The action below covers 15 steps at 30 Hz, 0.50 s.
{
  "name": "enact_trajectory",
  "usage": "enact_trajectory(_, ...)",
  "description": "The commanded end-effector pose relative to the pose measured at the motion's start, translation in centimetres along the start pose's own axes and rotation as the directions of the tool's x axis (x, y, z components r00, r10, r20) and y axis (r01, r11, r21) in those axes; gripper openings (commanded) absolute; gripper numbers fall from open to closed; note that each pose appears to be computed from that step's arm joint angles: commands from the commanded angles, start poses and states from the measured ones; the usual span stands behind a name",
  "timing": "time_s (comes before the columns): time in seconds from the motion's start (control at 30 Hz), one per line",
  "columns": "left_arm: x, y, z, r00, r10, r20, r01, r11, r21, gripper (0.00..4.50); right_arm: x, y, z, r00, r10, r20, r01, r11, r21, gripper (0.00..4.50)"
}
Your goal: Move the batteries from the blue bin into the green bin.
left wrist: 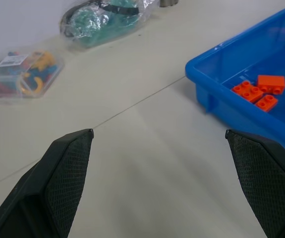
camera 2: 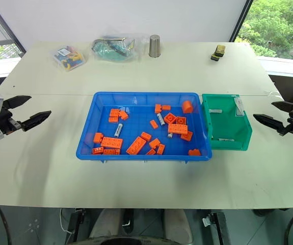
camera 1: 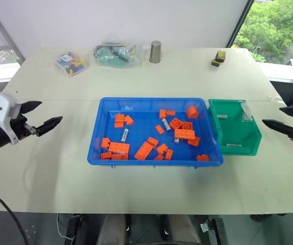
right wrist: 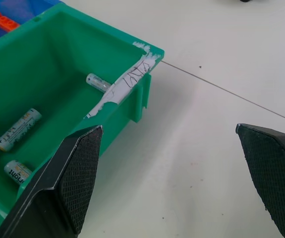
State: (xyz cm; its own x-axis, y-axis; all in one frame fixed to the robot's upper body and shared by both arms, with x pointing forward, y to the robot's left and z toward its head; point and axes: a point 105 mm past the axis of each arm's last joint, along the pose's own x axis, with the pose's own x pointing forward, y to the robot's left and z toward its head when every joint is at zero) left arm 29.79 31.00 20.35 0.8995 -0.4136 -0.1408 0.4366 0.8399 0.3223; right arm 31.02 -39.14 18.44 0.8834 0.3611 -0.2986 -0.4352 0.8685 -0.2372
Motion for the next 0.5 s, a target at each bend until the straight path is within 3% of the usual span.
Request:
enact_trajectory(0.03,-0.53,0.92,1.16,0.998,0.048,0.032,-0.050,0.997,0.052,4.50,-0.36,-0.59,0.72,0.999,-0.034,0.027,0.035,0.999,-0.023,4.43)
enact_trajectory(0.5,-0.30,0.04,1.19,0.999,-0.005,0.032,0.005,1.000,0.012,4.50,-0.67,-1.38,1.01,0.996,-0.078,0.037,0.078,0.997,-0.010,4.43)
